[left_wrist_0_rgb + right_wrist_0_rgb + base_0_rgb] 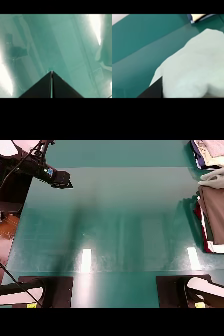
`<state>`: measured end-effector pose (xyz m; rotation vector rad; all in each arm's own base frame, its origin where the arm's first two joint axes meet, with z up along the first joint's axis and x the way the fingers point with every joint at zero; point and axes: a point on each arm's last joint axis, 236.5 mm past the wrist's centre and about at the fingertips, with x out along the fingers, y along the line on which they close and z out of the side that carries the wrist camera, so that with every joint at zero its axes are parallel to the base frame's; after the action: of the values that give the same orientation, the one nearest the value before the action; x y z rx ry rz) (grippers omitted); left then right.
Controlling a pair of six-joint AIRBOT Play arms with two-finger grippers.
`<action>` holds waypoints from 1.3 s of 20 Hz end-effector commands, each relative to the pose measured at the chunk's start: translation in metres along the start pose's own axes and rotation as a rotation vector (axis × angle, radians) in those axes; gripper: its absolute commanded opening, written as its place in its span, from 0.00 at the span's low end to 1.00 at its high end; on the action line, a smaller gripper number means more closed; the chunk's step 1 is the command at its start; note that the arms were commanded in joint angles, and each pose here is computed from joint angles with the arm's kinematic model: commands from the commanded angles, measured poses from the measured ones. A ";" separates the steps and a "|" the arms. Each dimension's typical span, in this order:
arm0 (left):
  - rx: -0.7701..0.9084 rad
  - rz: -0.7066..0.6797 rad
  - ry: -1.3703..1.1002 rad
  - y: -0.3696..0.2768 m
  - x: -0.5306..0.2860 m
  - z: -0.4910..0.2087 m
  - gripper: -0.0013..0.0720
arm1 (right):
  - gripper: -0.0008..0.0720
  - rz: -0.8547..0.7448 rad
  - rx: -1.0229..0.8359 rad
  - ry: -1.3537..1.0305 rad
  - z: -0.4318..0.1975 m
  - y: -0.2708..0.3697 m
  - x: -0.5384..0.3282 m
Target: Fold the shirts.
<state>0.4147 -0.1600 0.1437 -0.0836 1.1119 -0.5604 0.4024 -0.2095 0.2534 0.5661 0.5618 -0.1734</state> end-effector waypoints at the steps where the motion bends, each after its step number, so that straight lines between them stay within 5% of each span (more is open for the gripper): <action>1: 0.003 0.000 0.004 0.000 0.000 -0.001 0.05 | 0.04 -0.035 0.049 0.046 -0.032 -0.013 -0.023; 10: 0.043 -0.002 0.010 -0.001 0.000 -0.002 0.05 | 0.05 -0.240 0.226 0.167 -0.136 -0.088 -0.060; 11: 0.052 -0.003 0.010 -0.001 0.000 -0.002 0.05 | 0.23 -0.294 0.230 0.211 -0.154 -0.100 -0.065; 12: 0.055 -0.002 0.010 -0.001 0.000 -0.002 0.05 | 0.53 -0.360 0.228 0.260 -0.173 -0.114 -0.073; 13: 0.055 -0.002 0.009 -0.001 0.000 -0.002 0.05 | 0.65 -0.427 0.232 0.302 -0.190 -0.127 -0.081; 16: 0.057 -0.001 0.007 0.000 0.000 -0.002 0.05 | 0.65 -0.572 0.226 0.384 -0.224 -0.150 -0.104; 22: 0.067 -0.002 0.008 -0.001 0.000 -0.002 0.05 | 0.65 -0.540 0.134 0.228 -0.184 -0.112 -0.114; 26: 0.064 -0.002 0.003 -0.001 0.000 -0.001 0.05 | 0.65 -0.174 0.045 0.176 -0.166 0.003 -0.085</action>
<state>0.4137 -0.1603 0.1434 -0.0273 1.0969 -0.5978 0.2200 -0.1710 0.1532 0.5591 0.8715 -0.5266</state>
